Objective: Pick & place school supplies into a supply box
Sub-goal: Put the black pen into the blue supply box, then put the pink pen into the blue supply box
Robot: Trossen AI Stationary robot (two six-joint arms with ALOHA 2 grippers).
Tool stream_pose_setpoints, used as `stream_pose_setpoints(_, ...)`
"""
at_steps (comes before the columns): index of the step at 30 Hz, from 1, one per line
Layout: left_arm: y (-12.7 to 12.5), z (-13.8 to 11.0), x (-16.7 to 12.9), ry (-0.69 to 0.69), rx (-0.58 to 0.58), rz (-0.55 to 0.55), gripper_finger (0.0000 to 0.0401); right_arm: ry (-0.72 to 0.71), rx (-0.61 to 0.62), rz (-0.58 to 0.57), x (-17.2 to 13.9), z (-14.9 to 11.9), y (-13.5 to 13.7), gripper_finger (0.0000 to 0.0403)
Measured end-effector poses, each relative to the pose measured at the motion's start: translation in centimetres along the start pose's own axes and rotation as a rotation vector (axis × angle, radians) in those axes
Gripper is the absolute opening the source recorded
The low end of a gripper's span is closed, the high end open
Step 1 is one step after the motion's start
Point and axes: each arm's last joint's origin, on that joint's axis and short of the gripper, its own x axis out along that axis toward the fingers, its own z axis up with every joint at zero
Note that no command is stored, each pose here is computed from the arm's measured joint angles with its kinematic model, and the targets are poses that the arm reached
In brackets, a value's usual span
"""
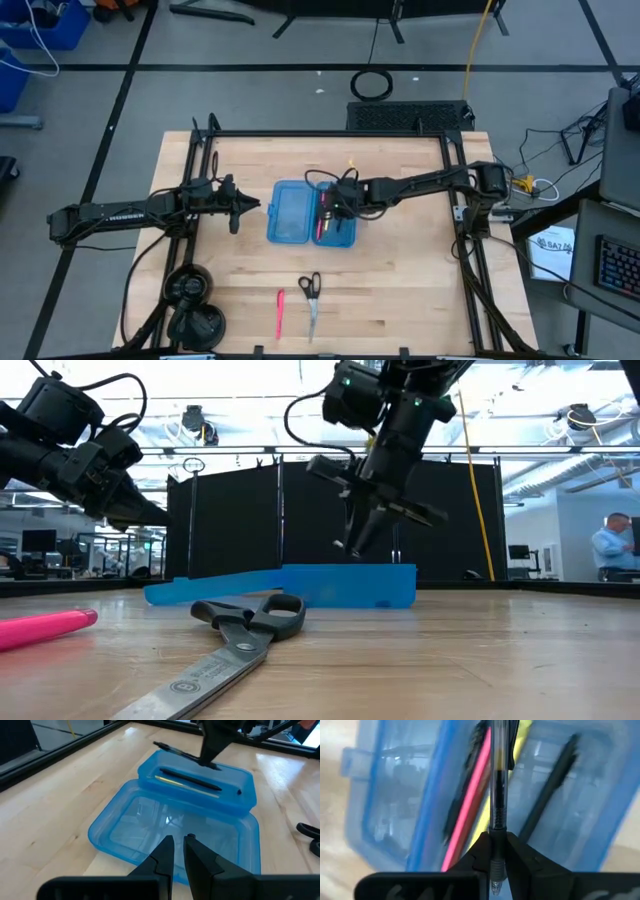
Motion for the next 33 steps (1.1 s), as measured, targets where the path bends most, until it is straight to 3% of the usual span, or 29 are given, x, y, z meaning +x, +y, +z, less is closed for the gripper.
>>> stream_pose_setpoints(22, 0.0, 0.1, 0.0, -0.01, 0.01, 0.0, 0.0047, 0.1, 0.027, -0.045, 4.9, 0.3, -0.9, 0.0026)
stream_pose_setpoints(33, 0.0, 0.0, 0.0, -0.001, 0.004, -0.002, 0.0047, 0.049, -0.039, 0.011, 3.4, 1.0, -0.3, 0.0116)
